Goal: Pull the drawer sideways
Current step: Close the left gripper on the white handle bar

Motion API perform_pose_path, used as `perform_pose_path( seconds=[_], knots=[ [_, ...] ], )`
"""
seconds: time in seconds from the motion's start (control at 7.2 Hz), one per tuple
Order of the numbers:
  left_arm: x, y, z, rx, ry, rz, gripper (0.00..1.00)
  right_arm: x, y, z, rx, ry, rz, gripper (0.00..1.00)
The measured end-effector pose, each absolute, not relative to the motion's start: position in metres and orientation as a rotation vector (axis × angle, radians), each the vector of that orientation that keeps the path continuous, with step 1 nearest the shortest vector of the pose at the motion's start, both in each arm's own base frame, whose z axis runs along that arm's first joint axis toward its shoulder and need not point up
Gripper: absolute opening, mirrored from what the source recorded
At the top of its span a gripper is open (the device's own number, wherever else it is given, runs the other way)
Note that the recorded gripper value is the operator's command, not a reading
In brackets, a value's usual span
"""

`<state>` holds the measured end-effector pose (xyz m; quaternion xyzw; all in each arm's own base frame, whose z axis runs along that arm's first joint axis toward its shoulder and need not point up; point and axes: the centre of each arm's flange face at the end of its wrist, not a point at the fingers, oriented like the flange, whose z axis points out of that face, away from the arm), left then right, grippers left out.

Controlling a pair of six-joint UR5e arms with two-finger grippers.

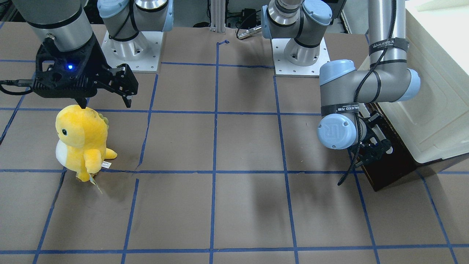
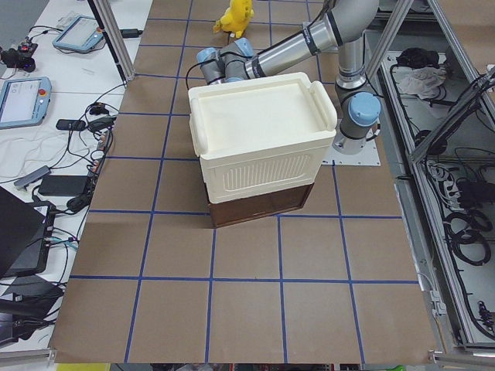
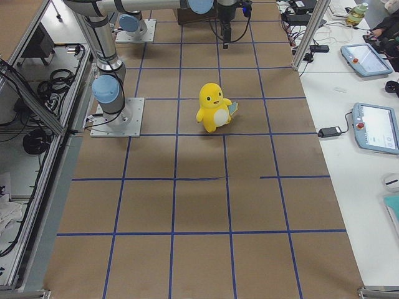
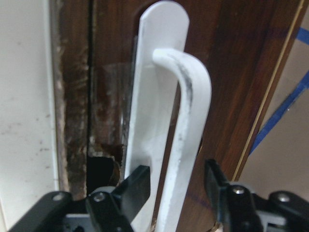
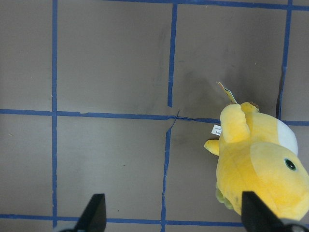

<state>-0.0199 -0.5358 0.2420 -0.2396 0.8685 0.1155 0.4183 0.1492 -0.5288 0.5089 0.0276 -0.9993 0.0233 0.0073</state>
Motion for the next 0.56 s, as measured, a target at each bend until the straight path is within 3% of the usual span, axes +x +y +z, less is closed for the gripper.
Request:
perform_pose_path(
  seconds=[0.42, 0.56],
  knots=[
    [-0.0212, -0.5372, 0.2396, -0.600, 2.181, 0.290, 0.48, 0.1492, -0.5288, 0.5089, 0.086, -3.125, 0.073, 1.00],
    [-0.0219, -0.5373, 0.2407, -0.601, 2.182, 0.286, 0.53, 0.1493, -0.5288, 0.5089, 0.087, -3.125, 0.073, 1.00]
  ],
)
